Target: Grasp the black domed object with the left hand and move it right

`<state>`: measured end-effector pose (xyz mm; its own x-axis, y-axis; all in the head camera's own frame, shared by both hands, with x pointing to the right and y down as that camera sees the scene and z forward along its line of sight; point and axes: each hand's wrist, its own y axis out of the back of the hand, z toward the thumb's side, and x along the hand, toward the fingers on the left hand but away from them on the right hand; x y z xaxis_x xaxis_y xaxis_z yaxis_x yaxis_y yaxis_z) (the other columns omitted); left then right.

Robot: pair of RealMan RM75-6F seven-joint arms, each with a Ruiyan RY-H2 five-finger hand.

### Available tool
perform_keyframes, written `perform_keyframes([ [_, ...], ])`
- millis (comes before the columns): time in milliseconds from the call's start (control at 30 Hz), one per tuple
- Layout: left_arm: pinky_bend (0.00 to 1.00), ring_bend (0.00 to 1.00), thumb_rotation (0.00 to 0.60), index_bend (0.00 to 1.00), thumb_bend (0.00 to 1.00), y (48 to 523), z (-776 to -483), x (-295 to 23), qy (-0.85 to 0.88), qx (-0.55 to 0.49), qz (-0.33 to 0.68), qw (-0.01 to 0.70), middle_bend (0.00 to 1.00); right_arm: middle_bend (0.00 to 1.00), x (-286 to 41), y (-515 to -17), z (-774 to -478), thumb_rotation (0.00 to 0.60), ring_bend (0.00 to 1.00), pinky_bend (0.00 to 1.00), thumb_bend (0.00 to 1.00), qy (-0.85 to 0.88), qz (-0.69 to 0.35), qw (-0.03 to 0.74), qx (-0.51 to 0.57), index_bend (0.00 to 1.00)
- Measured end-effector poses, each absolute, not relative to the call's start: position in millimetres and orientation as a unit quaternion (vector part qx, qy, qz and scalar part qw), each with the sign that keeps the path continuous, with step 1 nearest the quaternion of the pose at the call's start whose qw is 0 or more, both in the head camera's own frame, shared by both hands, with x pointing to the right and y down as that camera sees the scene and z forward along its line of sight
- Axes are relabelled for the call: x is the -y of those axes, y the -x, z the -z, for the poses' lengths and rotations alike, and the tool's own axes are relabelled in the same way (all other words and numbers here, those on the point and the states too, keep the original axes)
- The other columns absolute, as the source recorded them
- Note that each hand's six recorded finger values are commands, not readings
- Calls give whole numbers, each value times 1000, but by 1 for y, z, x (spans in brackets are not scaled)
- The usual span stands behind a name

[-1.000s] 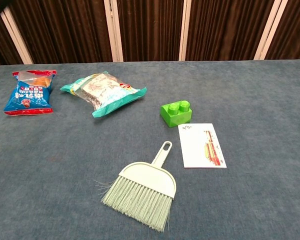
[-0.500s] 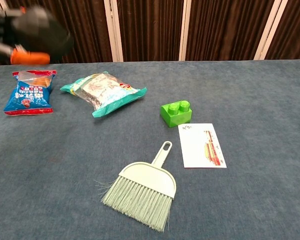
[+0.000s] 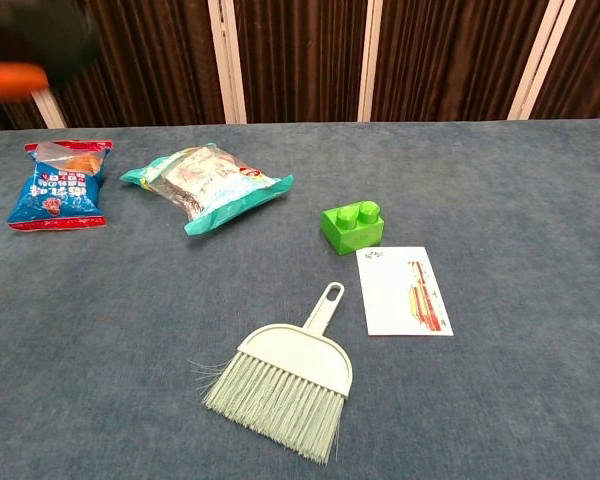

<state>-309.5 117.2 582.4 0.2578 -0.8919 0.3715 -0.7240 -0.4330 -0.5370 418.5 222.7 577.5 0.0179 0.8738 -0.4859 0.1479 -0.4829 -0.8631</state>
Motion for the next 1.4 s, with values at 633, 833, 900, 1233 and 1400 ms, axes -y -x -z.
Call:
perform_keyframes([
  [633,0,1,600,284,547,280,-476,-107,805,-548,160,161,412,75,-228,-421,-573,600,123,36,222,640,-575,316,400,98],
  [833,0,1,600,281,547,296,-502,-124,808,-534,204,146,410,75,-225,-420,-574,600,124,36,221,641,-574,316,400,98],
  [900,0,1,600,276,547,301,-533,-129,809,-520,241,129,410,75,-225,-420,-574,600,123,36,222,641,-574,315,401,98],
  [1233,0,1,600,278,560,295,-630,-128,802,-493,330,75,412,75,-225,-418,-578,600,123,36,220,642,-577,314,395,97],
  [1400,0,1,600,283,560,272,-568,-108,815,-513,250,103,416,75,-226,-418,-578,600,123,36,222,642,-577,313,396,98],
])
